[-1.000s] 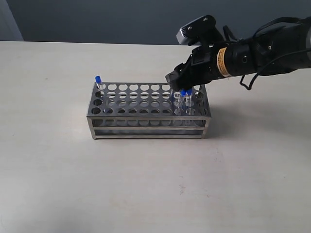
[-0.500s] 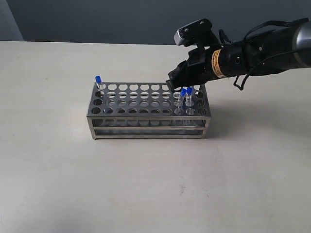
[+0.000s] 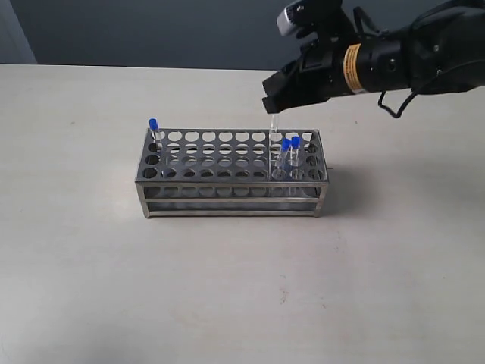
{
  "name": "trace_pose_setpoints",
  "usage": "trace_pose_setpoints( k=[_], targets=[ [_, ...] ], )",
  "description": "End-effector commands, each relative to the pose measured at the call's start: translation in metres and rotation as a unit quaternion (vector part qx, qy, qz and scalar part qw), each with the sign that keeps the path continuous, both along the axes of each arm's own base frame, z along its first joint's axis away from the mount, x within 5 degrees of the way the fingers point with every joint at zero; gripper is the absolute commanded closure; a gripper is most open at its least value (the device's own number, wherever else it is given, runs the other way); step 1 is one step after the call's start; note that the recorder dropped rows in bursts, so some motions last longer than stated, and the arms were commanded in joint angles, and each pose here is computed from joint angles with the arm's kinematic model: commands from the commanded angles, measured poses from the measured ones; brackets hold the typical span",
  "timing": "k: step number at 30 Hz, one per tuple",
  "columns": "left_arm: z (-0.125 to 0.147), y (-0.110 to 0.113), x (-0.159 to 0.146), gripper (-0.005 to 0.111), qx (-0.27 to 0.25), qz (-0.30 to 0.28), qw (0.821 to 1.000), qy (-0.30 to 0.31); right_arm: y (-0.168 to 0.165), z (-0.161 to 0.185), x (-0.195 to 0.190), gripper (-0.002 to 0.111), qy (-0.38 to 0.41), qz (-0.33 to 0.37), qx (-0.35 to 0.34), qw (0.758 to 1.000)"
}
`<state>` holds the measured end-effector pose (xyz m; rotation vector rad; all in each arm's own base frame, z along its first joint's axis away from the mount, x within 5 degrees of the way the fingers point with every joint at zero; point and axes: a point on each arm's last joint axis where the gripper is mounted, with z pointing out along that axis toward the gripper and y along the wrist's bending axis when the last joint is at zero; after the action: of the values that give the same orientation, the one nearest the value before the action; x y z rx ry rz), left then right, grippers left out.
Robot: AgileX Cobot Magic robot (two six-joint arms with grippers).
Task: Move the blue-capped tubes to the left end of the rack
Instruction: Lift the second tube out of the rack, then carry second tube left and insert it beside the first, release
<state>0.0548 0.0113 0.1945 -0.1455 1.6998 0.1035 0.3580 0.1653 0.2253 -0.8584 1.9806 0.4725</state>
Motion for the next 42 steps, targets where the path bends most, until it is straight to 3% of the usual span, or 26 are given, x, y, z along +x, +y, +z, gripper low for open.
trace_pose_setpoints(
  k=[1, 12, 20, 28, 36, 42],
  targets=[
    [-0.001, -0.001, 0.000, 0.106, -0.003, -0.004, 1.000, -0.002, 0.006, 0.034, -0.014, 0.109, -0.031, 0.047, 0.033, 0.998],
    [-0.001, -0.001, 0.000, 0.106, -0.003, -0.004, 1.000, -0.002, 0.080, 0.042, -0.021, 0.109, -0.054, 0.137, 0.046, 0.988],
    [-0.001, -0.001, 0.000, 0.106, -0.003, -0.004, 1.000, -0.002, 0.123, 0.025, -0.015, 0.109, -0.049, 0.182, 0.041, 0.981],
    [-0.001, -0.001, 0.000, 0.106, -0.003, -0.004, 1.000, -0.002, 0.133, -0.004, -0.011, 0.109, -0.012, 0.192, 0.035, 0.981],
    [-0.001, -0.001, 0.000, 0.106, -0.003, -0.004, 1.000, -0.002, 0.139, 0.011, -0.004, 0.109, -0.041, 0.195, 0.045, 0.979],
    [-0.001, -0.001, 0.000, 0.106, -0.003, -0.004, 1.000, -0.002, 0.143, -0.010, -0.001, 0.109, -0.017, 0.203, 0.039, 0.978]
  ],
)
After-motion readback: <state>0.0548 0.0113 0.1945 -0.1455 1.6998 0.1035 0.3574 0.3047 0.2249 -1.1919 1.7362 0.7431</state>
